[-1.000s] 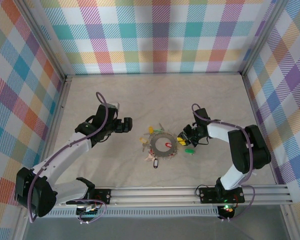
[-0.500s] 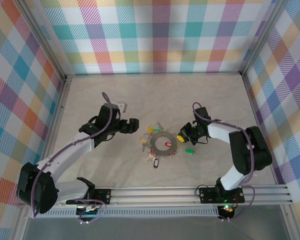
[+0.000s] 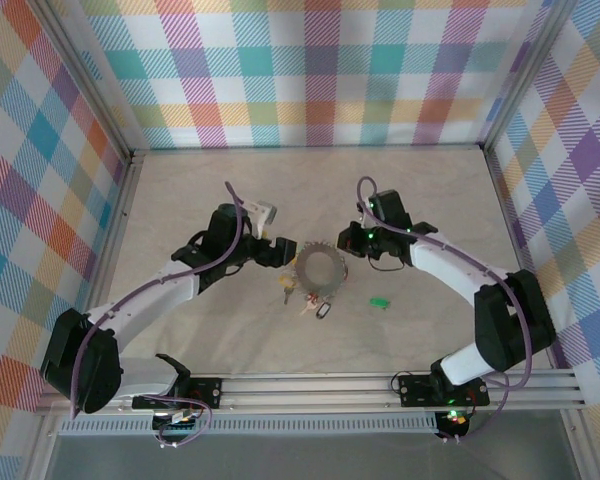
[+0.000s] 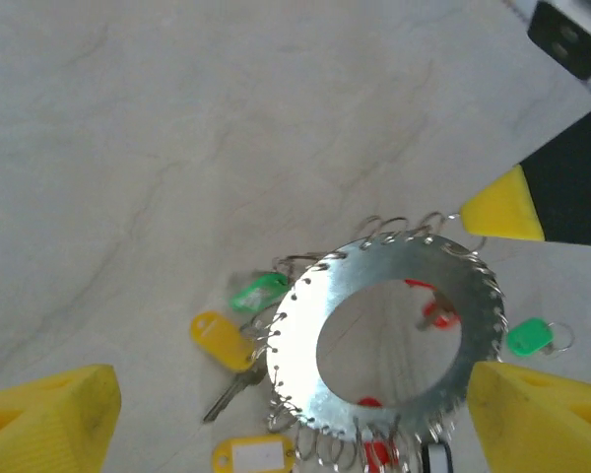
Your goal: Put the keys on the keyring
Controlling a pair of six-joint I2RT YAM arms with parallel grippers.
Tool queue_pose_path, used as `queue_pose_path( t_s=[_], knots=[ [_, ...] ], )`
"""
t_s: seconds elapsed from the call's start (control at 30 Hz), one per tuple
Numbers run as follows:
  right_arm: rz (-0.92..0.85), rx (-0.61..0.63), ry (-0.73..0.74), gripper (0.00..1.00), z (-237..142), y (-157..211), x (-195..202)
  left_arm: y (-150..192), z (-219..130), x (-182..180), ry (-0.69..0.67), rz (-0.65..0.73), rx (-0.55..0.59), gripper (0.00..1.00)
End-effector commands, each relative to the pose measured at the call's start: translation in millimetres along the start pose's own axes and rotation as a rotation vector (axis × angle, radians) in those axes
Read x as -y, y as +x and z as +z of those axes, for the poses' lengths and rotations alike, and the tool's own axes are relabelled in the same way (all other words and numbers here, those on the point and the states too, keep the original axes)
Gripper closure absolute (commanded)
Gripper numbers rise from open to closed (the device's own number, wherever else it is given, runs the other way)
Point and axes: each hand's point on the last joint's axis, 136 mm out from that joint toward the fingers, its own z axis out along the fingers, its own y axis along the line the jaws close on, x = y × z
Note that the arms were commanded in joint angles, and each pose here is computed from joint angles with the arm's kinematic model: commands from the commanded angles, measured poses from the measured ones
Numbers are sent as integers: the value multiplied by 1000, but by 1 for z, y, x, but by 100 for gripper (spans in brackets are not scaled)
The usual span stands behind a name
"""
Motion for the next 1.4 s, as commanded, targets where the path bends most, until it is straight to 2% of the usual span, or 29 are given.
queue_pose_path(
  t_s=[0.0, 0.13, 0.33, 0.47, 0.53, 0.63, 0.73, 0.9, 1.17, 1.37],
  knots=[
    [-377, 65, -136, 100, -24, -22, -49, -53, -35, 9, 34, 65, 128, 11],
    [-595, 99, -239, 100, -42, -29, -82, -80, -68, 6, 12, 91, 195, 12],
    [-805, 130, -337, 100, -59, -33, -113, -100, -104, 1, -24, 125, 262, 15],
    [-913, 136, -392, 100, -66, -31, -126, -98, -107, -6, -31, 102, 260, 30],
    [-958, 133, -442, 100, -70, -27, -134, -94, -103, -4, 5, 95, 242, 37],
    [-1008, 132, -538, 100, -80, -18, -147, -85, -98, 14, 120, 166, 221, 44],
    [-1049, 156, -639, 100, -92, -10, -160, -79, -92, 22, 182, 193, 210, 46],
    [-1128, 230, -741, 100, -108, 4, -173, -70, -91, 45, 334, 271, 197, 55],
    [-1255, 330, -834, 100, -124, 23, -189, -58, -94, 76, 456, 400, 240, 60],
    [-1314, 337, -860, 100, -121, 34, -199, -58, -97, 95, 517, 457, 244, 61]
  ],
)
